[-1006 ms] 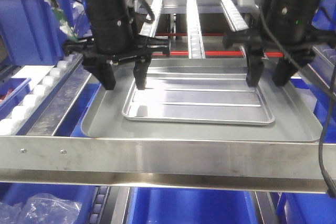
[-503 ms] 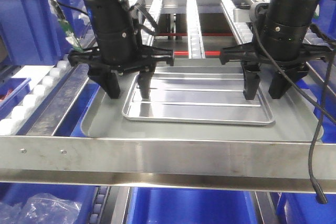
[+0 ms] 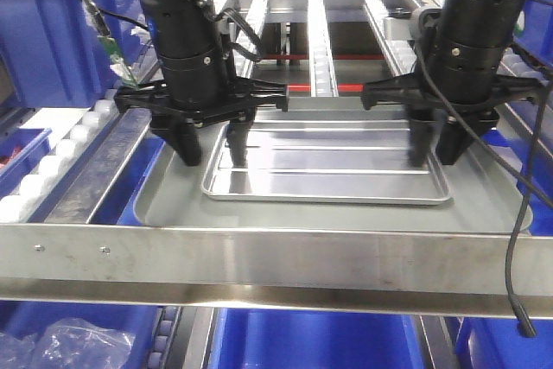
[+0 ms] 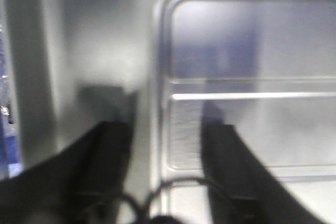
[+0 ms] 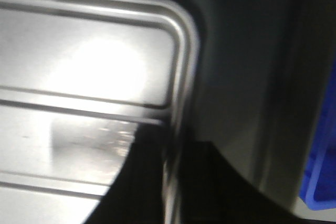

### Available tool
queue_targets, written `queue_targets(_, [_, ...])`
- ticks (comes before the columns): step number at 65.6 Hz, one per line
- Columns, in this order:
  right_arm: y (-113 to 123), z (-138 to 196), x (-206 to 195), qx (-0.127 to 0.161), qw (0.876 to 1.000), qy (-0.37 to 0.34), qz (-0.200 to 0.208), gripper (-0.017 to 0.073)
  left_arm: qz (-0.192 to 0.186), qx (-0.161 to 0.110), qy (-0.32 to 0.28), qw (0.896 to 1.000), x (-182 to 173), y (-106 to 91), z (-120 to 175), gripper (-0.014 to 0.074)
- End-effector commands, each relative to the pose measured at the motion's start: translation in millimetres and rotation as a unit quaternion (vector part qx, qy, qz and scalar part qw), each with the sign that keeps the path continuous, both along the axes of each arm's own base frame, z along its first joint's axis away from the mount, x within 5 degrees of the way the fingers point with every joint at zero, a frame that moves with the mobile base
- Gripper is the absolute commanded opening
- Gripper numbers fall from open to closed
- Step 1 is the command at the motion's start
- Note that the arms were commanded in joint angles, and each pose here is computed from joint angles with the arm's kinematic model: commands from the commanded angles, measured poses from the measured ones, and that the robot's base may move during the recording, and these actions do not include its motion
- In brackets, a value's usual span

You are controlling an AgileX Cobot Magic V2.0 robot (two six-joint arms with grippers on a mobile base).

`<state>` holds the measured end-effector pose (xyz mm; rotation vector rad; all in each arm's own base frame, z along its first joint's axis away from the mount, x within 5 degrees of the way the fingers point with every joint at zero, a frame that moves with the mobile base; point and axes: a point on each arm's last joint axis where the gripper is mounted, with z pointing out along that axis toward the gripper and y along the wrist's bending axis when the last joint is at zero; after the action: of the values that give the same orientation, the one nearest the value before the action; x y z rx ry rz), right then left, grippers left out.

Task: Grab silver tray and place in blue box
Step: 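Lower both grippers onto the silver tray's side rims and close them, then lift the silver tray with both grippers up off the shelf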

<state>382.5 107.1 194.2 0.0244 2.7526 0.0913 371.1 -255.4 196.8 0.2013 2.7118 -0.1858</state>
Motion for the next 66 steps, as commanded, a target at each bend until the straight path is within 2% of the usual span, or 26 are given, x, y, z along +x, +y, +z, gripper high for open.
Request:
queue_targets(1, [-0.9, 29.2, 4.3, 0.012, 0.998, -0.055, 0.001, 0.0041, 0.001, -0.014, -0.027, 1.000, 0.3, 0.4, 23.1, 0.0072])
queue_targets(6, [-0.9, 29.2, 4.3, 0.012, 0.998, -0.055, 0.001, 0.0057, 0.001, -0.015, -0.028, 1.000, 0.5, 0.3, 23.5, -0.0064])
queue_targets(9, [-0.9, 29.2, 4.3, 0.012, 0.998, -0.055, 0.001, 0.0057, 0.001, -0.015, -0.028, 1.000, 0.5, 0.3, 23.5, -0.0117])
queue_targets(13, [-0.9, 29.5, 4.6, 0.012, 0.998, -0.056, 0.002, 0.0057, 0.000, -0.012, -0.030, 0.999, 1.0, 0.6, 24.2, -0.0091])
queue_targets(21, [-1.8, 37.8, 3.7, 0.008, 0.998, -0.054, 0.002, 0.0057, 0.002, -0.005, -0.032, 0.999, 2.7, 0.8, 35.1, -0.0105])
queue_targets(34, [-3.4, 78.3, -8.5, 0.010, 0.997, -0.073, 0.002, 0.0057, 0.005, -0.020, -0.062, 0.998, -0.8, 4.6, 84.7, -0.0105])
queue_targets(47, [-4.4, 125.3, -35.3, 0.019, 0.994, -0.111, 0.010, 0.0057, -0.003, -0.033, -0.093, 0.995, -20.5, 19.4, 135.3, -0.0105])
queue_targets(58, [-2.0, 157.4, -63.6, 0.014, 0.991, -0.133, 0.027, 0.0057, -0.028, -0.020, -0.110, 0.993, -43.5, 35.2, 171.4, -0.0105])
queue_targets(66, [-1.4, 170.5, -85.5, 0.017, 0.989, -0.140, 0.030, 0.0057, -0.026, -0.020, -0.121, 0.992, -62.1, 50.0, 191.5, -0.0105])
